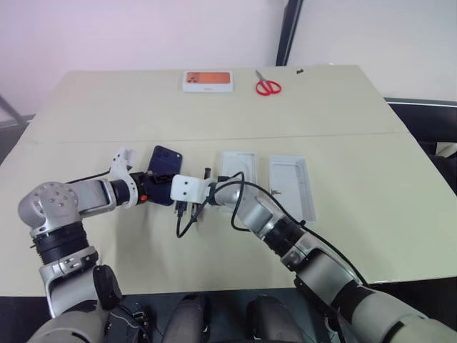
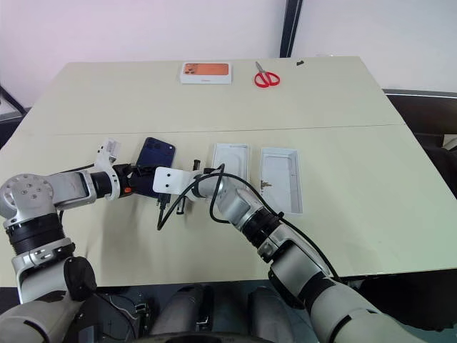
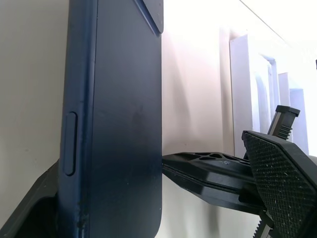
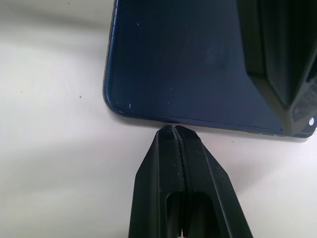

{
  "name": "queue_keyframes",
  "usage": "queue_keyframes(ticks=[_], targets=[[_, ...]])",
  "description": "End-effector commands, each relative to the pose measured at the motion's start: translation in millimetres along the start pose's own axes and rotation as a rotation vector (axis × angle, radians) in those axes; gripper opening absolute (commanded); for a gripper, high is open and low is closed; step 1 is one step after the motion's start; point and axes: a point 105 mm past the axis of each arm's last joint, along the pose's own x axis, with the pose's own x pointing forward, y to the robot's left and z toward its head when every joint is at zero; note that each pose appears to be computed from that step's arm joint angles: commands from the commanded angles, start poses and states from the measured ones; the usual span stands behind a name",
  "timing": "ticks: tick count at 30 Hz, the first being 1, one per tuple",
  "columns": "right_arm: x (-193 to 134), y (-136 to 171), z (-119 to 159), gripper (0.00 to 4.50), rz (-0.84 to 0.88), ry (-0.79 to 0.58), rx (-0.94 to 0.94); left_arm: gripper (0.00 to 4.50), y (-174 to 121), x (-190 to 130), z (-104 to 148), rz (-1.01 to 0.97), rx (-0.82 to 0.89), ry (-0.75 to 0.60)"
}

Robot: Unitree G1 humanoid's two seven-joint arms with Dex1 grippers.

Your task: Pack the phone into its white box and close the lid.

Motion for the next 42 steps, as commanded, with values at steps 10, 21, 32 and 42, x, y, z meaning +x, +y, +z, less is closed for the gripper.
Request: queue_keyframes(ticks=[10,21,32,42], targets=[[-2,-2,7,0.0,-0.01,-0.02,-0.032,3.31,12,-14,29,0.041,-0.052,-0.09],[-8,-1,8,0.0,-0.011,-0.024,-0.045,1.34,8,-17,35,0.005,-0.092,-0.135],[-38,-23,29,0.0,-0.066,-0.086,-0.083,0.03,-5,-17,43,-0.057,-0.111,-0.175],[-119,-48,32,0.0,-0.084,-0.157,0.016,0.03,-76,4,54,-0.286,-0.048,-0.201]])
